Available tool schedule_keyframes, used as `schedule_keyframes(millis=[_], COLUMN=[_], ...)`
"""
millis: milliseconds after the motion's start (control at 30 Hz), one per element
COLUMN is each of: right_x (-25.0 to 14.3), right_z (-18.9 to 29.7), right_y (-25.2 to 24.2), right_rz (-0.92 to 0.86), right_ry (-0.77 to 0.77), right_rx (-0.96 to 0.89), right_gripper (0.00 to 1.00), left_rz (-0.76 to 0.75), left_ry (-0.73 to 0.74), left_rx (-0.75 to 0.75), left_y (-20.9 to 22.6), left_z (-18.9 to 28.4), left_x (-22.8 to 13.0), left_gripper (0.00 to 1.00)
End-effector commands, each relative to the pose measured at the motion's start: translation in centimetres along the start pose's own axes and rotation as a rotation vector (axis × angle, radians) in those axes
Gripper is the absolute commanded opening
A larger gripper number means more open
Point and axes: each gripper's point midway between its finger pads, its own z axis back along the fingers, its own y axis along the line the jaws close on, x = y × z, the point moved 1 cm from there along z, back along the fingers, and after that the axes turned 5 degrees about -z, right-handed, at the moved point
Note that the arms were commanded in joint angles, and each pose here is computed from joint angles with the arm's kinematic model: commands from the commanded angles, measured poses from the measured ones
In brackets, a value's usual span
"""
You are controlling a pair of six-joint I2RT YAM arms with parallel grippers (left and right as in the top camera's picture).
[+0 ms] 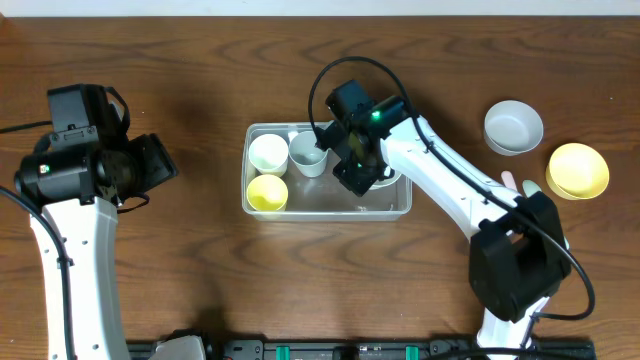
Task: Pack container
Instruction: 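Carry the white bowl into the container's right side and release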
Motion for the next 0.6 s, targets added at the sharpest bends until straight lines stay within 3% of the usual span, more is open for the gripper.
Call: schedule_keyframes(millis=[0,133,567], right_x=[0.02,0.16,0.16], right_z=[-0.85,-0.96,-0.93], right_y=[-0.13,-0.44,-0.82], right_rz=[0.010,0.003,-0.006], right_ry=[0.014,0.009,0.007], right_rx=[0.005,0.004,-0.001], right_gripper=[0.09,0.32,0.34], left_rz=[0.012,0.012,0.012], left_ry=[-0.002,-0.002,-0.001], left_rx=[-0.001,-0.001,0.000], left_y=[0.17,0.17,0.18], left_z=[0.05,0.05,0.05], left_x=[0.02,0.02,-0.01], left_gripper=[0.68,0.68,0.68])
